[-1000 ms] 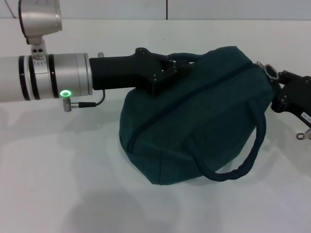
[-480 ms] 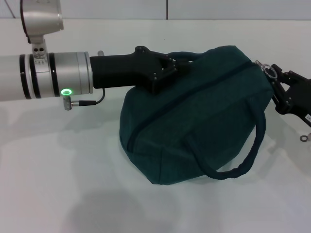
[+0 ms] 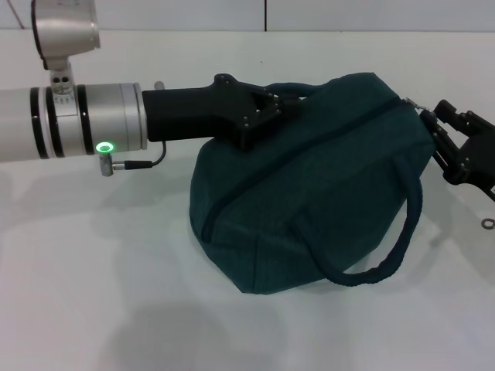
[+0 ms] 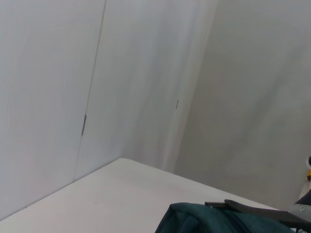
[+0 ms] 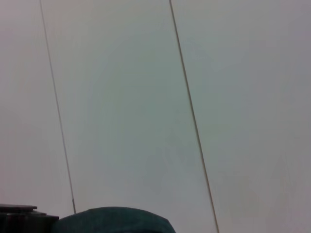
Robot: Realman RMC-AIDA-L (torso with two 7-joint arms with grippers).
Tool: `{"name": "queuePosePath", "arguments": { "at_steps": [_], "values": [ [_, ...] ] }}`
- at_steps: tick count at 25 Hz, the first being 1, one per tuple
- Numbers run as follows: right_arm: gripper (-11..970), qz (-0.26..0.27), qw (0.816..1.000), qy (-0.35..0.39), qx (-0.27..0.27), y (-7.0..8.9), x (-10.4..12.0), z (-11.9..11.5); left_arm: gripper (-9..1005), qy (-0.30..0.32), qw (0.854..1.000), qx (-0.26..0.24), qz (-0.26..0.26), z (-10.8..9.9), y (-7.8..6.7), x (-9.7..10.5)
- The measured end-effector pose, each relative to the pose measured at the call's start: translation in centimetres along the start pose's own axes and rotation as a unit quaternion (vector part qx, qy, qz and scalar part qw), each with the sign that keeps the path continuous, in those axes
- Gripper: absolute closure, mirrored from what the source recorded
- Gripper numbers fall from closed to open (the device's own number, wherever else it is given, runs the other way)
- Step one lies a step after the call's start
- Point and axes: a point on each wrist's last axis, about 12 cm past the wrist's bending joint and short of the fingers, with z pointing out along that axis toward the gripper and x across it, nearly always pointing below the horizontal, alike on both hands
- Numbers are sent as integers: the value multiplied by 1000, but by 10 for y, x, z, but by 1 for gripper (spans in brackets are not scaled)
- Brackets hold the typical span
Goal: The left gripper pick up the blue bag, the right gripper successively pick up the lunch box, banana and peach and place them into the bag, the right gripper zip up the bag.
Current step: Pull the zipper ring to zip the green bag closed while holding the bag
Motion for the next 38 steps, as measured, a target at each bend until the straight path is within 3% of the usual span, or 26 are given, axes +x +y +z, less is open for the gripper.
{"name": "queuePosePath", "arguments": {
  "at_steps": [6, 14, 20, 31, 38],
  "values": [
    [639, -3, 1000, -11, -12, 2, -3, -1, 970, -1, 1000, -1, -2, 0, 0, 1],
    [856, -16, 1000, -19, -15, 4, -4, 1, 971, -2, 1000, -1, -2, -1, -1, 1],
    [895, -15, 1000, -17, -13, 3, -4, 2, 972, -2, 1000, -1, -2, 0, -1, 1],
    [887, 4, 1000, -6, -28, 2, -4, -3, 972, -3, 1000, -1, -4, 0, -1, 2],
    [694, 33, 997, 5, -66, -14, -20, -14, 971, -2, 1000, 0, -6, 0, -1, 3]
  ]
}}
